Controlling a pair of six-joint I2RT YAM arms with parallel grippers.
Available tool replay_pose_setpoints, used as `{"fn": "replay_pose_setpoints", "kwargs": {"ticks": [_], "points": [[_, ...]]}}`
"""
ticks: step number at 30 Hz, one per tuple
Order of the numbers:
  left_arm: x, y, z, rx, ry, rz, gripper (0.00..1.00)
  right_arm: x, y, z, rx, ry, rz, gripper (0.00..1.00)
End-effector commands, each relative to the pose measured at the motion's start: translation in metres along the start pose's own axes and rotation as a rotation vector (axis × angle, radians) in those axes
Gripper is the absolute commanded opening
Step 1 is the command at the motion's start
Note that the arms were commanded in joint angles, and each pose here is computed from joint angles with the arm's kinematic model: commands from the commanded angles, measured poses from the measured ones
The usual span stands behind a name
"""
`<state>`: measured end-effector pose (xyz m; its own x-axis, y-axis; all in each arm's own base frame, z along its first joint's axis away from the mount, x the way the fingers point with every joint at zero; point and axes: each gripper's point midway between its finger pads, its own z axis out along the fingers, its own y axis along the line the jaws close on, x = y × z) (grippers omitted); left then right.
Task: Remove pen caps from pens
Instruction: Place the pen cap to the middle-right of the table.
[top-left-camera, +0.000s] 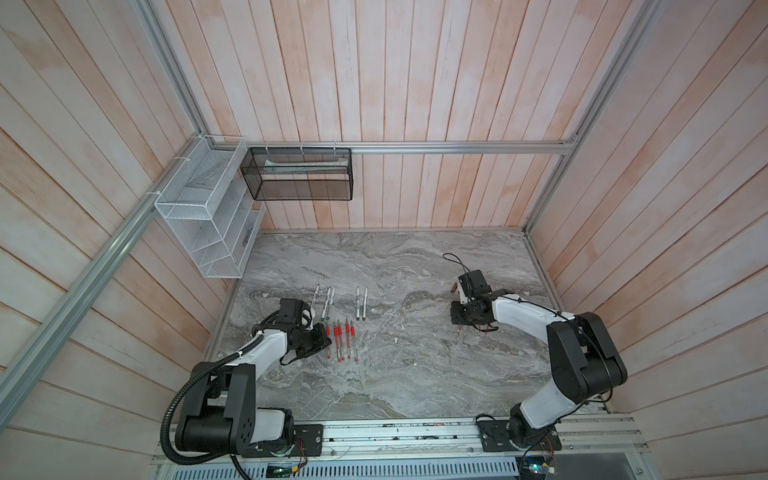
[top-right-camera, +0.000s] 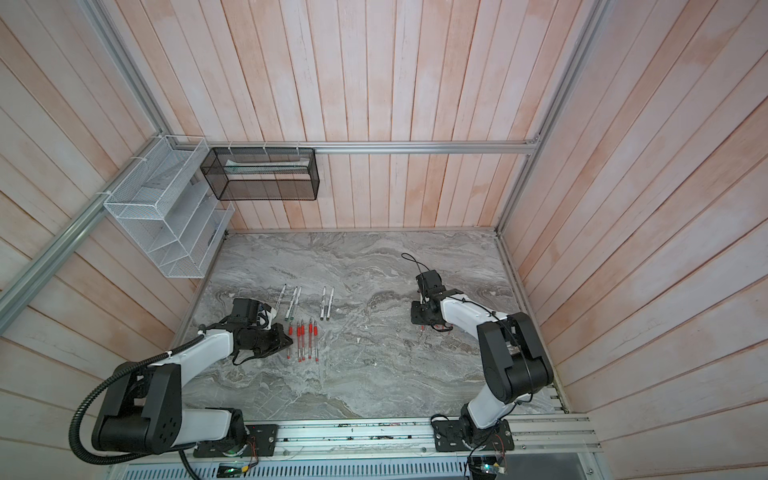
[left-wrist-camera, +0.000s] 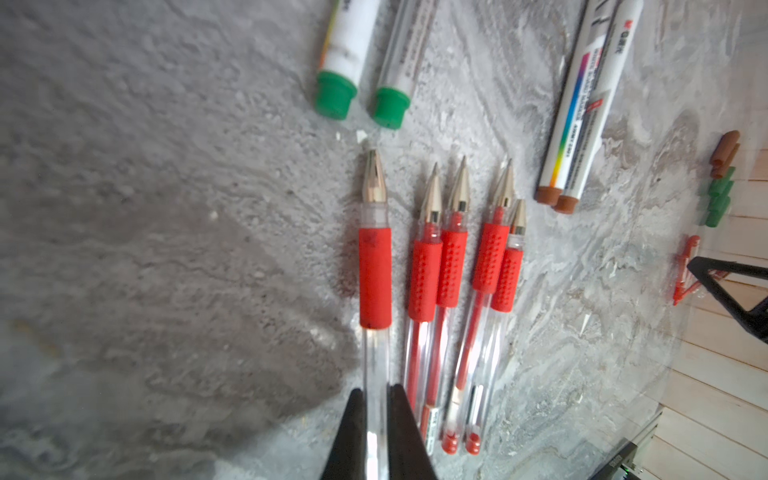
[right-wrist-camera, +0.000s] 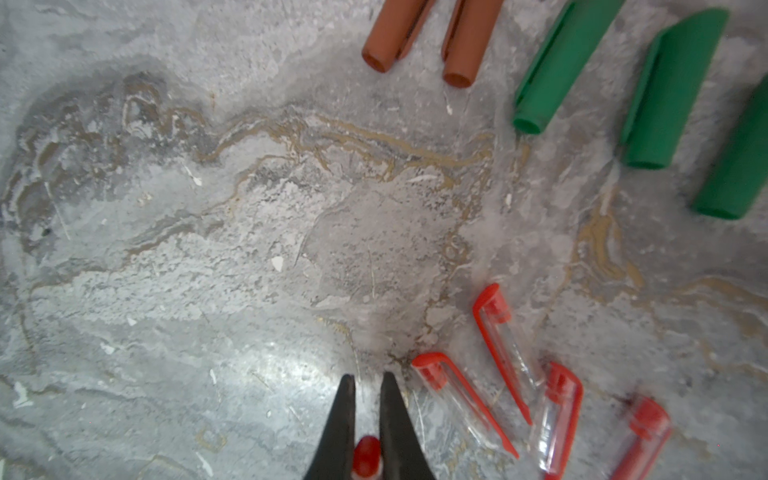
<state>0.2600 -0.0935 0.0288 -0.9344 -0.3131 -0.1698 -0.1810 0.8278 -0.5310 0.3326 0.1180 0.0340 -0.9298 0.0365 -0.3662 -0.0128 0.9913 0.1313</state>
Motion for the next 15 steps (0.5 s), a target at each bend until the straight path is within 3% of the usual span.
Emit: {"fn": "replay_pose_setpoints", "kwargs": {"ticks": [1, 15], "points": [[0.005, 0.008, 0.003, -0.028, 0.008, 0.01, 0.11, 0.002, -0.01, 0.006, 0.042, 0.008, -0.015, 0.06], [-0.003, 0.004, -0.006, -0.014, -0.035, 0.011, 0.5, -0.014, -0.007, -0.009, 0.042, -0.027, -0.02, 0.29]]}}
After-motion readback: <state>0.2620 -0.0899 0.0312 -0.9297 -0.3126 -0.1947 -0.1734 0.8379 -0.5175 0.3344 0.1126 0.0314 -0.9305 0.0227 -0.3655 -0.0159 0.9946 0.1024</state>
